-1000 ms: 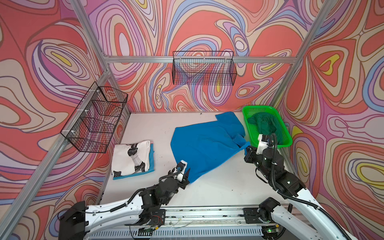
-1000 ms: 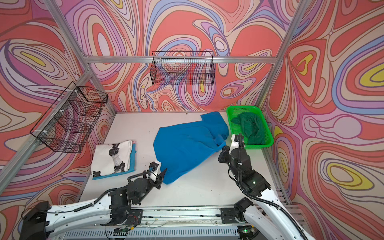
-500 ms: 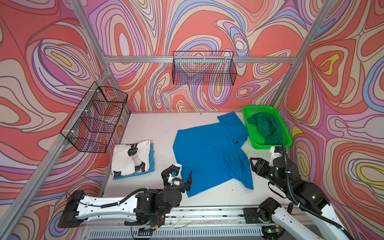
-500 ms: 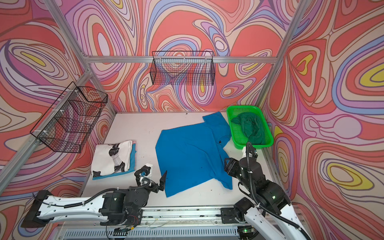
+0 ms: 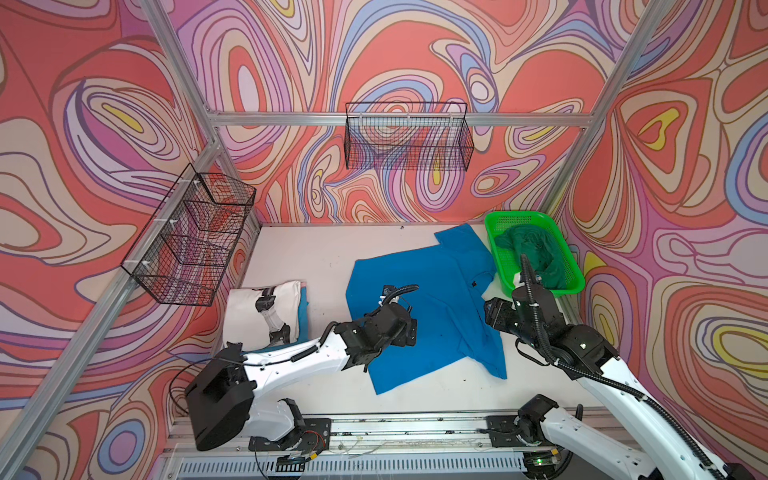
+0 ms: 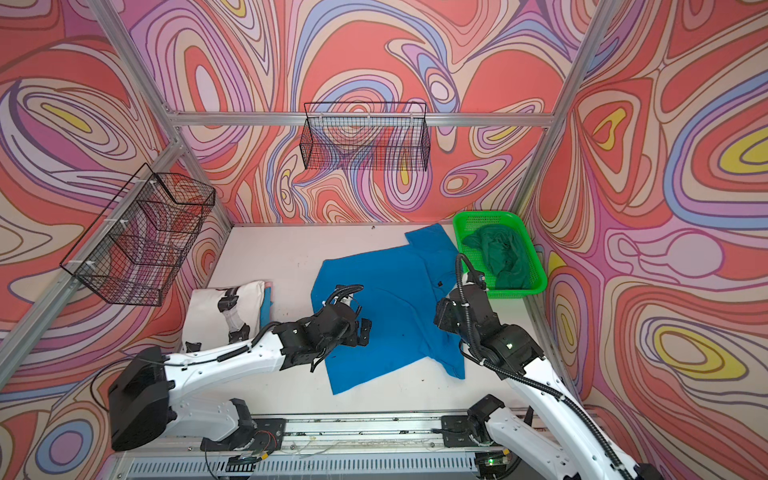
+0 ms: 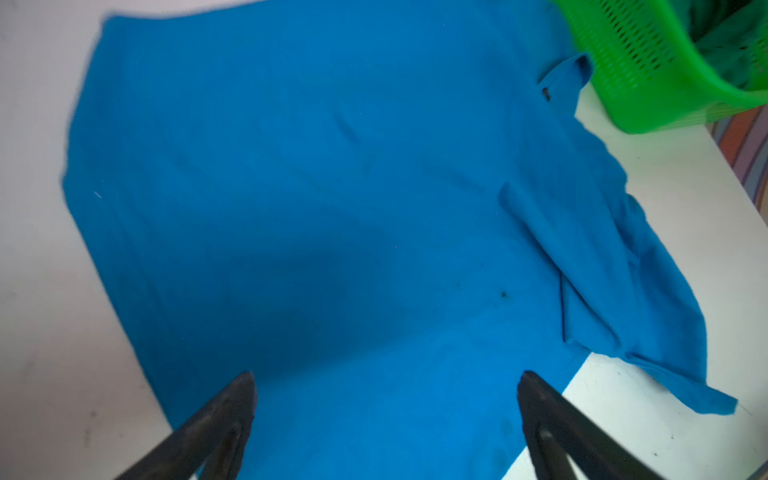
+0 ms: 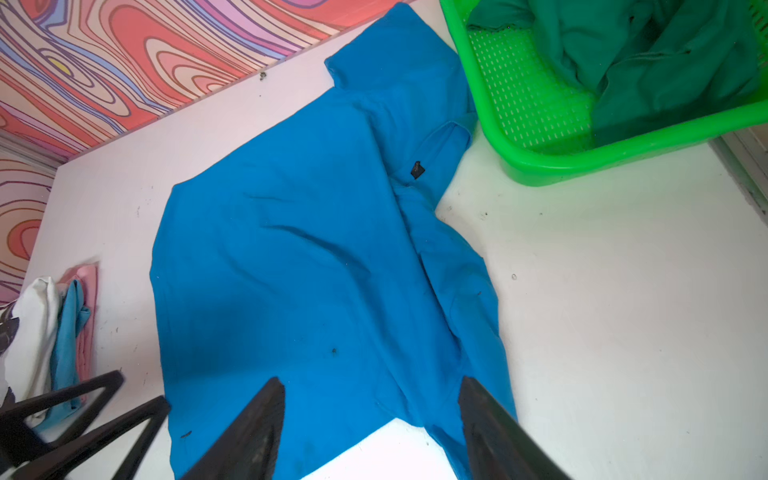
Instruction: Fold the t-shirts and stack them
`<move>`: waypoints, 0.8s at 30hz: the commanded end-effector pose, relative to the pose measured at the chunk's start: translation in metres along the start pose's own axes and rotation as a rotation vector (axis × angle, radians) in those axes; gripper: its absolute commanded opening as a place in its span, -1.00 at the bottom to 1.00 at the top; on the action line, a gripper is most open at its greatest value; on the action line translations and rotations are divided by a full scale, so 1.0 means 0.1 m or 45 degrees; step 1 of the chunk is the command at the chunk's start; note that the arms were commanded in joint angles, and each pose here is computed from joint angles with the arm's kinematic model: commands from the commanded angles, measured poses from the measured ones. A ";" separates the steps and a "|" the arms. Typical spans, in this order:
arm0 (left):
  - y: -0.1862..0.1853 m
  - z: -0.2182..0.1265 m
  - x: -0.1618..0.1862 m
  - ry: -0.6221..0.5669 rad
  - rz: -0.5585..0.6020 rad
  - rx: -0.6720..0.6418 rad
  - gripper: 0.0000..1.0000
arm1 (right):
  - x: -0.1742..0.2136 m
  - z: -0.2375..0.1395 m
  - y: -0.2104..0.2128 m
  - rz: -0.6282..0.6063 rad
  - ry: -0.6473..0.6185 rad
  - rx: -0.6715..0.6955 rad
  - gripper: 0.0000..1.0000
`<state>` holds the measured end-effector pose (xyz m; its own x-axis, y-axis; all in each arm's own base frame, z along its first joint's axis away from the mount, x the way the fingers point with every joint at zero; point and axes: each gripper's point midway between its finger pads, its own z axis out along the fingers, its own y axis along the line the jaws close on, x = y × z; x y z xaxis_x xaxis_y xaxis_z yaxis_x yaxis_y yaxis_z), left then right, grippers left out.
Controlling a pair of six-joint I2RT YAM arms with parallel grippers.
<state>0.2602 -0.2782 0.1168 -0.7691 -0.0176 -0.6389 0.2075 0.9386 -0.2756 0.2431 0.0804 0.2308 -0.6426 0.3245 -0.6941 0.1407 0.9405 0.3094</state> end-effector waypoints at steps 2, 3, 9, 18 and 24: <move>0.21 0.27 0.40 0.305 -0.279 -0.044 0.96 | -0.08 -0.01 0.03 -0.036 -0.042 -0.003 0.41; 0.30 0.32 0.46 0.345 -0.328 -0.068 0.94 | -0.10 -0.02 0.03 -0.042 -0.048 -0.001 0.41; 0.51 0.56 0.79 0.552 -0.431 -0.126 0.92 | -0.05 0.06 0.03 -0.062 -0.025 0.011 0.42; 1.28 0.62 1.28 0.821 -0.569 -0.317 0.90 | 0.04 0.19 -0.01 -0.062 0.032 0.068 0.61; 1.76 0.34 1.26 0.845 -0.617 -0.499 0.93 | 0.19 0.47 -0.05 -0.049 0.133 0.125 0.61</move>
<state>0.3083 -0.2124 0.0324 -0.9287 -0.3325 -0.1641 -0.2207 0.8515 -0.4757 0.2622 0.0861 0.2020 -0.6983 0.2676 -0.6639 0.1586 0.9623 0.2211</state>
